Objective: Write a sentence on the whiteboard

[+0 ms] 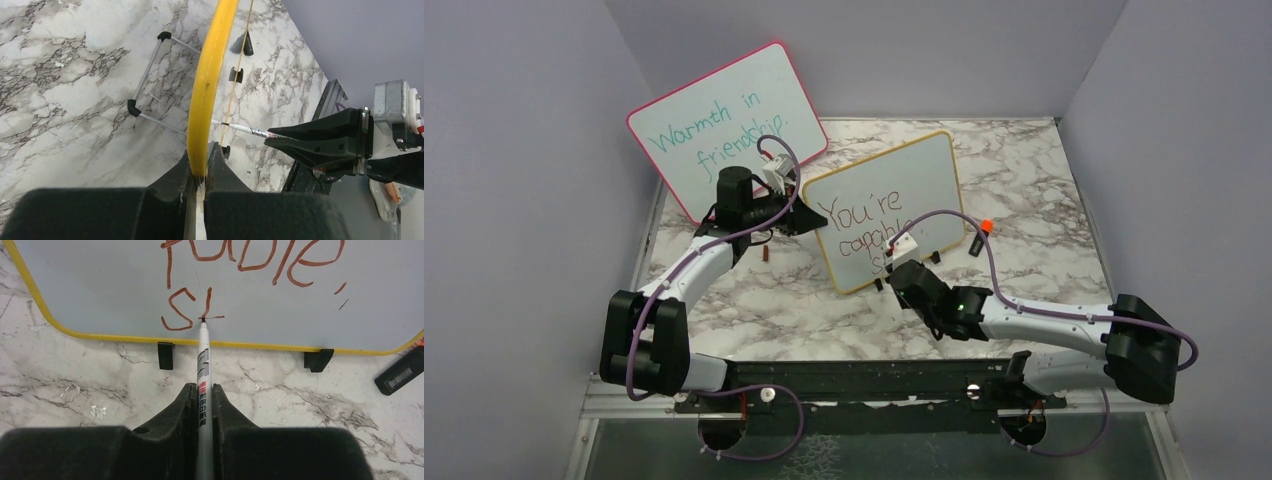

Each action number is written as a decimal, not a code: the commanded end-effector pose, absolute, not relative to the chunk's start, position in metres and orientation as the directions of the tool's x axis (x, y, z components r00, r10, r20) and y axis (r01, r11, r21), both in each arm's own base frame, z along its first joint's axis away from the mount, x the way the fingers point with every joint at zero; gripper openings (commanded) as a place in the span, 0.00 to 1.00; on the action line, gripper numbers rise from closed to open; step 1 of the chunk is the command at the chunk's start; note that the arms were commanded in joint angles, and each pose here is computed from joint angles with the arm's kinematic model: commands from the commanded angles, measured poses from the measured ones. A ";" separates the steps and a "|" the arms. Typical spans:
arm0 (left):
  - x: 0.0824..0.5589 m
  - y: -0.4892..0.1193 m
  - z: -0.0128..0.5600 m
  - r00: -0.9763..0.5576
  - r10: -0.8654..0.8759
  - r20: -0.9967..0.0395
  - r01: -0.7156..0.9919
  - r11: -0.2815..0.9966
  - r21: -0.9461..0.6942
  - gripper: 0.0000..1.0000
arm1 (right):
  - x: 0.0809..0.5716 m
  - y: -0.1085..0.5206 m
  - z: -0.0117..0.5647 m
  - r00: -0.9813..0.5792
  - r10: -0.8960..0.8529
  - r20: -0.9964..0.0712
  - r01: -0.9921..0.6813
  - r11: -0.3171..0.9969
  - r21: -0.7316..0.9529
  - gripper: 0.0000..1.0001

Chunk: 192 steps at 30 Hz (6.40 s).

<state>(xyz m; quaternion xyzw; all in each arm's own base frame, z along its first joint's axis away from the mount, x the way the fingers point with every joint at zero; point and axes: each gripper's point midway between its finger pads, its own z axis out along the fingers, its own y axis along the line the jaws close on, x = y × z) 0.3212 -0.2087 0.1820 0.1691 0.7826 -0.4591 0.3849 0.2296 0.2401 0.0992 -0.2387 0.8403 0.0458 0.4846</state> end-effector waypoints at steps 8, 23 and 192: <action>0.328 -0.185 0.132 -0.696 -0.037 -0.717 0.499 0.692 -0.521 0.00 | 0.226 0.232 0.088 -0.474 -0.355 -0.806 -0.414 0.898 -0.152 0.01; 0.329 -0.183 0.131 -0.700 -0.035 -0.713 0.492 0.701 -0.517 0.00 | 0.237 0.223 0.103 -0.430 -0.299 -0.852 -0.332 0.930 -0.158 0.01; 0.327 -0.135 0.116 -0.704 0.052 -0.709 0.390 0.862 -0.324 0.00 | 0.259 0.206 0.117 -0.389 -0.232 -0.891 -0.277 0.953 -0.128 0.01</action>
